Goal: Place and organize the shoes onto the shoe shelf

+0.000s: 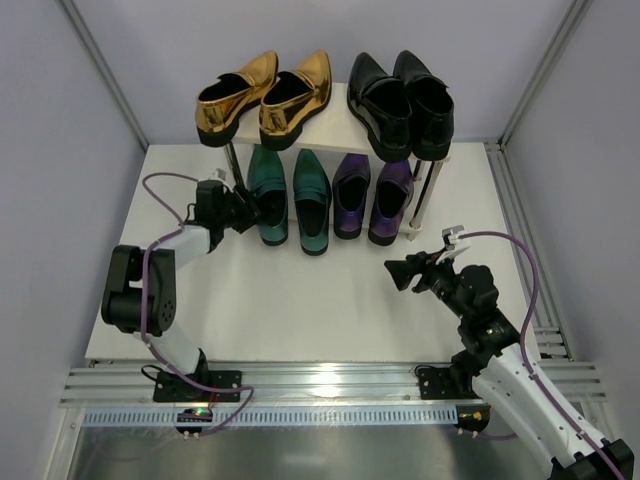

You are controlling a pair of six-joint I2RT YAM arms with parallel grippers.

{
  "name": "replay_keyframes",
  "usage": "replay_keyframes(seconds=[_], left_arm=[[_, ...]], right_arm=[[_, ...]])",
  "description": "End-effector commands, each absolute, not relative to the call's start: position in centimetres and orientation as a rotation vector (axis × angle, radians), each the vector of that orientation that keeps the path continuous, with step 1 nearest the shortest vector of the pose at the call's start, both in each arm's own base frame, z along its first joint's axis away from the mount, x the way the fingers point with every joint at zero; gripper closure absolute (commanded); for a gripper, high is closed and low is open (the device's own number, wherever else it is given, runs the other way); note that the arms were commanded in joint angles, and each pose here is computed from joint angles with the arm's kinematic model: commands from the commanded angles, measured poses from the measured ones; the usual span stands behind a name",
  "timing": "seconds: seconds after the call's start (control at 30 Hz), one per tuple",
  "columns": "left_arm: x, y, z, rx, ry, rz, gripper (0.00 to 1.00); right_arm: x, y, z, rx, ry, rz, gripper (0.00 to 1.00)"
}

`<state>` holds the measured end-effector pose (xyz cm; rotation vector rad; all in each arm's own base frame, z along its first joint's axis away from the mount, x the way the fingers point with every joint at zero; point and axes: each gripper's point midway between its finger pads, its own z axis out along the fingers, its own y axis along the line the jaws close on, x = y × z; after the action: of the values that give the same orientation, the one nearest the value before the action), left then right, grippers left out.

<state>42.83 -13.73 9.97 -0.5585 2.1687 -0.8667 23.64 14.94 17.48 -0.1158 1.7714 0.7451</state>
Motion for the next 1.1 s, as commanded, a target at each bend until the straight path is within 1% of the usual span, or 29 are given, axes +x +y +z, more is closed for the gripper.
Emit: replay_keyframes(seconds=[0.0, 0.27, 0.3, 0.33, 0.37, 0.4, 0.43, 0.47, 0.6, 0.7, 0.77, 0.8, 0.87, 1.0, 1.03, 1.07], left_arm=[[46.7, -14.2, 16.7, -0.469, 1.978, -0.888, 1.00], [48.2, -14.5, 17.6, -0.463, 1.972, -0.871, 1.00], [48.3, -14.5, 17.7, -0.466, 1.974, -0.868, 0.96], [48.3, -14.4, 17.1, -0.479, 1.994, -0.858, 0.72], [48.6, -14.3, 17.0, -0.487, 1.996, -0.848, 0.59], [48.6, -14.3, 16.9, -0.490, 1.998, -0.844, 0.49], [48.6, -14.3, 17.0, -0.491, 1.996, -0.843, 0.18], [48.6, -14.3, 17.1, -0.495, 1.992, -0.839, 0.01], [47.9, -14.3, 16.9, -0.505, 1.990, -0.847, 0.00], [47.1, -14.4, 18.0, -0.512, 1.966, -0.860, 0.00], [45.9, -14.5, 17.7, -0.525, 1.974, -0.858, 0.00], [45.4, -14.2, 18.9, -0.528, 1.945, -0.846, 0.00], [44.0, -13.7, 18.5, -0.548, 1.957, -0.818, 0.00], [40.9, -11.4, 19.2, -0.589, 1.916, -0.706, 0.00], [40.0, -10.6, 21.0, -0.588, 1.860, -0.687, 0.00], [38.9, -10.2, 20.1, -0.584, 1.872, -0.668, 0.00]], right_arm=[[23.9, 15.2, 18.9, -0.122, 1.721, 0.760, 0.29], [24.1, 15.3, 18.7, -0.124, 1.721, 0.761, 0.29], [24.1, 15.3, 18.6, -0.123, 1.723, 0.761, 0.28], [24.1, 15.3, 18.6, -0.123, 1.724, 0.761, 0.28], [24.0, 15.3, 18.6, -0.124, 1.724, 0.762, 0.28], [24.0, 15.3, 18.6, -0.123, 1.723, 0.761, 0.28], [24.0, 15.3, 18.5, -0.122, 1.724, 0.762, 0.28], [24.0, 15.3, 18.5, -0.123, 1.724, 0.761, 0.28], [24.0, 15.4, 18.3, -0.121, 1.726, 0.763, 0.28], [24.0, 15.4, 18.1, -0.122, 1.729, 0.763, 0.28], [24.0, 15.3, 18.1, -0.120, 1.729, 0.762, 0.29], [24.0, 15.3, 18.0, -0.120, 1.731, 0.762, 0.29], [24.0, 15.3, 18.0, -0.119, 1.731, 0.763, 0.28], [23.9, 15.3, 18.0, -0.117, 1.730, 0.763, 0.29], [23.9, 15.4, 18.1, -0.122, 1.725, 0.769, 0.28], [23.9, 15.6, 18.1, -0.129, 1.728, 0.778, 0.29]])
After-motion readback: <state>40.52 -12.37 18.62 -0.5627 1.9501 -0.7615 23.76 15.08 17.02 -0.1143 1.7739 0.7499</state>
